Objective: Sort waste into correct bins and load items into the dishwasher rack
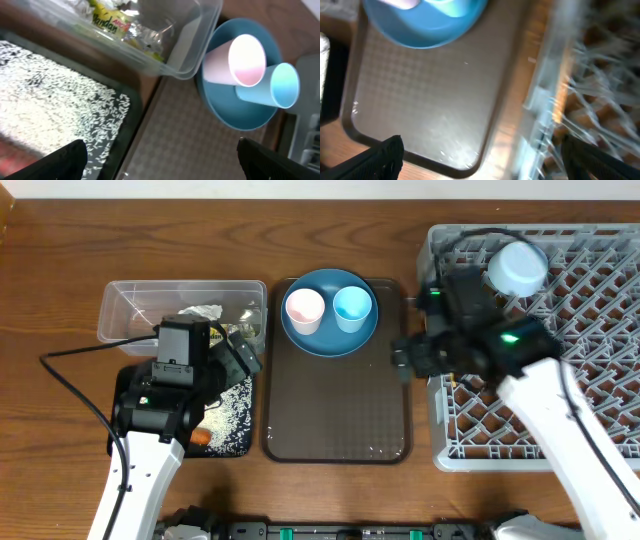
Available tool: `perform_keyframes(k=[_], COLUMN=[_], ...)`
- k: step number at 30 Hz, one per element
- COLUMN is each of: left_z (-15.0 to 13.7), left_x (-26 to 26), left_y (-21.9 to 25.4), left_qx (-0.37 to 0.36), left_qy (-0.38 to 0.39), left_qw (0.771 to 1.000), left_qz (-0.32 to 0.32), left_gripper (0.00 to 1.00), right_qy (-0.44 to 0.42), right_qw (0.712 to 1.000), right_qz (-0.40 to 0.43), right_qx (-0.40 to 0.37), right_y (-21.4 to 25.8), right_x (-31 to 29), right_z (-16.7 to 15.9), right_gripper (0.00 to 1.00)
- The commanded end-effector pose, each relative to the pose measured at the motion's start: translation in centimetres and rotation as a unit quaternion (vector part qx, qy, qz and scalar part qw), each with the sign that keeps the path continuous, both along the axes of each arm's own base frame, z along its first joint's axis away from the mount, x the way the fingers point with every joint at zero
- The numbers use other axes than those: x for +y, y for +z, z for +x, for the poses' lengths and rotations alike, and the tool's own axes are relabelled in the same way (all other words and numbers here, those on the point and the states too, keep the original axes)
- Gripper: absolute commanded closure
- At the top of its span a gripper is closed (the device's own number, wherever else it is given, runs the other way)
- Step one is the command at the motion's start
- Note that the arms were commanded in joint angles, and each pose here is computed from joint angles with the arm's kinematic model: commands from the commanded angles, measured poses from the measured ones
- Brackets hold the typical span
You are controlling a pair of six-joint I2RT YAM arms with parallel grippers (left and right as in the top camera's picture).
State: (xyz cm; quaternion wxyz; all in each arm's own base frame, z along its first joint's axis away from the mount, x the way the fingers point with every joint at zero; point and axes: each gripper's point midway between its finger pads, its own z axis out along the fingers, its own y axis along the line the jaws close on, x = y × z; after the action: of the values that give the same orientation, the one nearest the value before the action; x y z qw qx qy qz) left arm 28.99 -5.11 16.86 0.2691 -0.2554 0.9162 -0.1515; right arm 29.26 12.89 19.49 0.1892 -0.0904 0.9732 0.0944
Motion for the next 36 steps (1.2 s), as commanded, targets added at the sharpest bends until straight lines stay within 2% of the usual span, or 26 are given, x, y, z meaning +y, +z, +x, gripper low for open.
perform_keyframes(k=[1, 4, 7, 10, 15, 20, 28, 32, 36], left_z=[0.2, 0.5, 0.3, 0.1, 1.0, 2.5, 3.6, 3.7, 4.6], left_x=[-1.0, -2.2, -4.6, -6.6, -8.0, -9.3, -9.8, -12.0, -14.6], left_y=[0.4, -0.2, -1.4, -2.8, -4.1, -3.2, -2.4, -4.4, -6.2], left_qx=[0.007, 0.022, 0.042, 0.057, 0.050, 0.048, 0.132, 0.173, 0.179], left_qy=[0.023, 0.037, 0.001, -0.036, -0.047, -0.053, -0.084, -0.106, -0.128], left_qw=[0.999, 0.996, 0.997, 0.997, 0.998, 0.997, 0.985, 0.979, 0.976], left_qz=[-0.048, -0.072, -0.068, -0.043, 0.011, 0.021, 0.079, 0.039, 0.002], left_gripper=[0.02, 0.02, 0.02, 0.02, 0.02, 0.02, 0.02, 0.02, 0.01], right_qy=[-0.062, -0.074, -0.075, -0.075, -0.074, -0.072, -0.072, -0.072, -0.072], right_qw=[0.997, 0.997, 0.997, 0.997, 0.997, 0.997, 0.997, 0.997, 0.997], right_qz=[-0.034, -0.027, -0.025, -0.026, -0.026, -0.026, -0.026, -0.026, -0.026], right_qx=[-0.018, -0.013, -0.013, -0.011, -0.003, -0.003, -0.003, -0.003, -0.003], right_y=[1.3, 1.7, 1.7, 1.7, 1.4, 1.5, 1.4, 1.5, 1.4], right_x=[-3.9, -4.7, -4.8, -4.8, -4.8, -4.7, -4.7, -4.7, -4.7], right_z=[-0.4, -0.9, -0.9, -0.9, -1.2, -1.3, -1.3, -1.3, -1.3], right_gripper=[0.01, 0.01, 0.01, 0.01, 0.01, 0.01, 0.01, 0.01, 0.01])
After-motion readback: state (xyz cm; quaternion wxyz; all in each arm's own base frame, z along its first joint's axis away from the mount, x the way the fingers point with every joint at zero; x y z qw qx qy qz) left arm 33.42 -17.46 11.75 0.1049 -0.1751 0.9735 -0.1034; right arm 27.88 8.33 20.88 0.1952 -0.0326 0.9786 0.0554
